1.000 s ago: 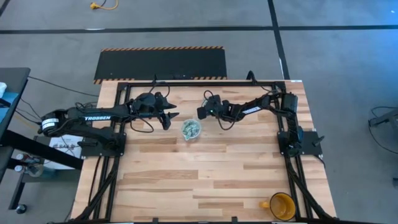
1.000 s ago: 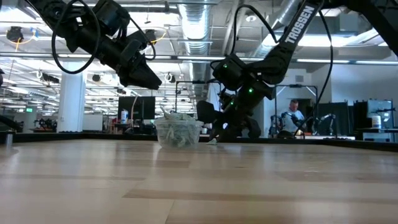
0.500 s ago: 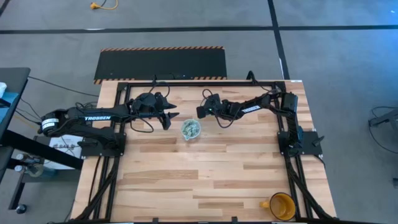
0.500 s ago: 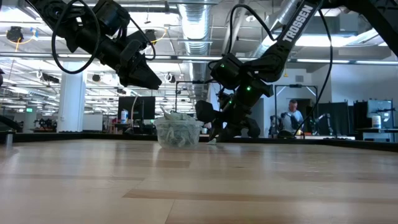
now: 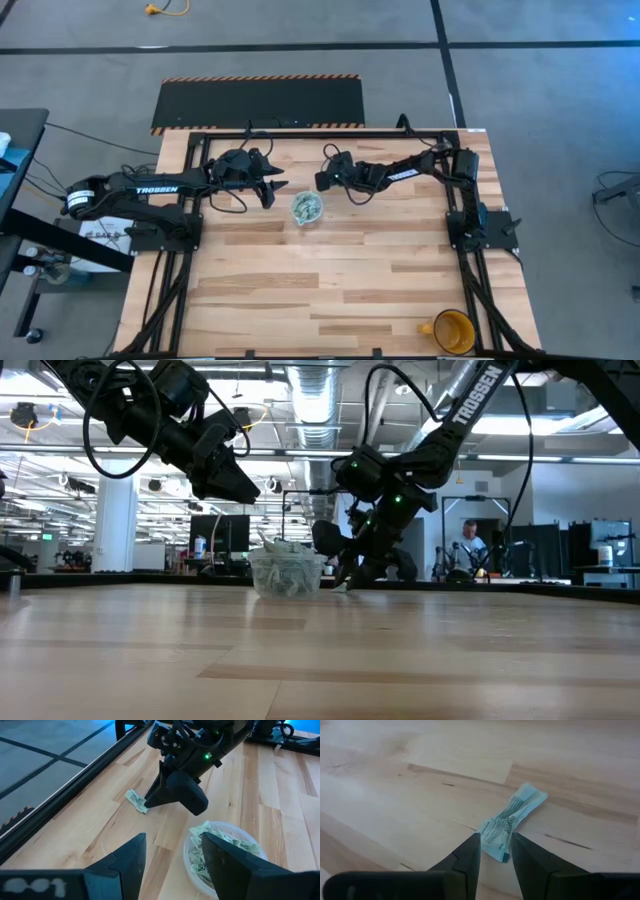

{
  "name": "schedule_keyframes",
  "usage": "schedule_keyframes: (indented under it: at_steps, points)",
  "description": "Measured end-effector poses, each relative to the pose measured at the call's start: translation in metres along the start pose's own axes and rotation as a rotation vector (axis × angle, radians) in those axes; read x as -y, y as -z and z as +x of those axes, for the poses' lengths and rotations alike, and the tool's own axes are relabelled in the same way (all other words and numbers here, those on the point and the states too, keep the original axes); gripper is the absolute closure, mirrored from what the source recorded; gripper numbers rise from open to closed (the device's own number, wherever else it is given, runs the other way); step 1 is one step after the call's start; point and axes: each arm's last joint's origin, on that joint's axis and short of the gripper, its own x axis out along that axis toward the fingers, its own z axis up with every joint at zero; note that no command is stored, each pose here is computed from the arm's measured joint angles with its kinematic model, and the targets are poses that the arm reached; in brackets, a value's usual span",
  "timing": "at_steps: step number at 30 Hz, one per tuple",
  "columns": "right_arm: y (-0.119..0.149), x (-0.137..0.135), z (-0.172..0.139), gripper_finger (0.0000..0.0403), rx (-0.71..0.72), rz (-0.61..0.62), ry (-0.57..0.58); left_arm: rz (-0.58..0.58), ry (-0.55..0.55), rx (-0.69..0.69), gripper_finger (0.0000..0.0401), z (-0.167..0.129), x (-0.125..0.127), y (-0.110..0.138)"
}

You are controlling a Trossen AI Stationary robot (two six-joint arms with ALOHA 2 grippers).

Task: Pick and place Stevia / Truvia into bins
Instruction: Put the green stevia packet into the transparent container

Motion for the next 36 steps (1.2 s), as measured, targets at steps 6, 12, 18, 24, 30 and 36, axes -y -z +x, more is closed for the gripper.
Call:
schedule_keyframes:
  at_steps: [6,12,18,24,30,36]
  points:
    - [0.001,-0.002,0.004,0.0300,-0.021,-0.015,0.026,-0.008,0.000,-0.001,0.0218,0.000,0.000,0.000]
    - [-0.002,-0.005,0.006,0.0300,-0.040,-0.022,0.052,-0.008,0.004,-0.001,0.0218,0.000,0.000,0.000]
    - [-0.001,-0.004,0.006,0.0311,-0.044,-0.030,0.053,-0.008,0.004,-0.003,0.0218,0.000,0.000,0.000]
    - [0.000,-0.004,0.006,0.0366,-0.032,-0.067,0.072,-0.008,0.004,-0.003,0.0218,0.000,0.000,0.000]
    - [0.002,-0.007,0.005,0.0395,0.002,-0.121,0.088,-0.008,0.003,-0.004,0.0218,0.000,0.000,0.000]
    - [0.006,-0.013,0.001,0.0400,0.062,-0.190,0.133,-0.007,0.003,-0.008,0.0218,0.000,0.000,0.001]
